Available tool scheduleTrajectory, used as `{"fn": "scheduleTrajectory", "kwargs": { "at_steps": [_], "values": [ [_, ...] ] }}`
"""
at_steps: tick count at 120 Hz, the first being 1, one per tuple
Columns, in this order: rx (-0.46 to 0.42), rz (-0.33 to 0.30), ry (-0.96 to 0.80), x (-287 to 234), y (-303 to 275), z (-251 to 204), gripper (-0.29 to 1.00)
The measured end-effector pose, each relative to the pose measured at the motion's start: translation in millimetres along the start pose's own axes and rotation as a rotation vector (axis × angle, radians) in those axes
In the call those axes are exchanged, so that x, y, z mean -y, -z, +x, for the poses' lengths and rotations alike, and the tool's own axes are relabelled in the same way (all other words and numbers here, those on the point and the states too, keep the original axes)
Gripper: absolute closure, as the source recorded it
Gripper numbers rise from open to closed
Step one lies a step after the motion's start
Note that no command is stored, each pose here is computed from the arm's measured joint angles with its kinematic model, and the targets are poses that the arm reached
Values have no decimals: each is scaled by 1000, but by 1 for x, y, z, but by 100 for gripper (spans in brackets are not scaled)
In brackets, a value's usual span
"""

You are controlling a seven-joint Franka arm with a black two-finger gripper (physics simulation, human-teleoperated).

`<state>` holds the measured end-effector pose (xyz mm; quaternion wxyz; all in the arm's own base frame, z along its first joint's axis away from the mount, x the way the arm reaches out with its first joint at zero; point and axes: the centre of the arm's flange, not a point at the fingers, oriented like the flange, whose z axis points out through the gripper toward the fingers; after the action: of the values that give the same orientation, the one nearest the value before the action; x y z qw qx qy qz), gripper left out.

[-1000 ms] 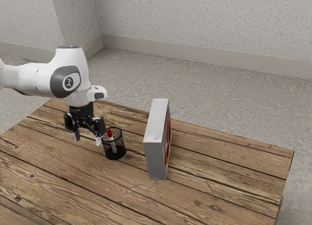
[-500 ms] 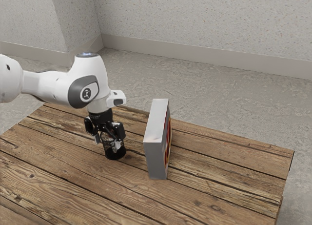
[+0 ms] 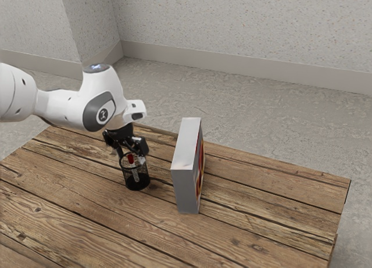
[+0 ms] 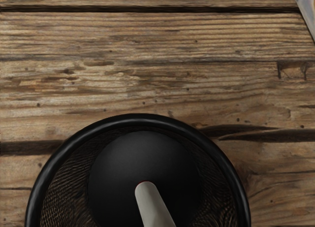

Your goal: Take the marker out of the pen holder and place it to the left of the pen holder.

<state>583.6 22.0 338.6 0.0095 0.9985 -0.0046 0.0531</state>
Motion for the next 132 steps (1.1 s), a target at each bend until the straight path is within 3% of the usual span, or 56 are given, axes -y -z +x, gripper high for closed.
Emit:
{"fn": "scheduleTrajectory", "kwargs": {
  "at_steps": [20,74,107,132],
  "values": [
    [-31,-3,-51,-11,12,-5,4],
    [-6,-6,-97,-8,3,-24,4],
    [-35,-5,-111,-7,18,-21,34],
    [-34,-6,-122,-8,17,-21,50]
  ]
}}
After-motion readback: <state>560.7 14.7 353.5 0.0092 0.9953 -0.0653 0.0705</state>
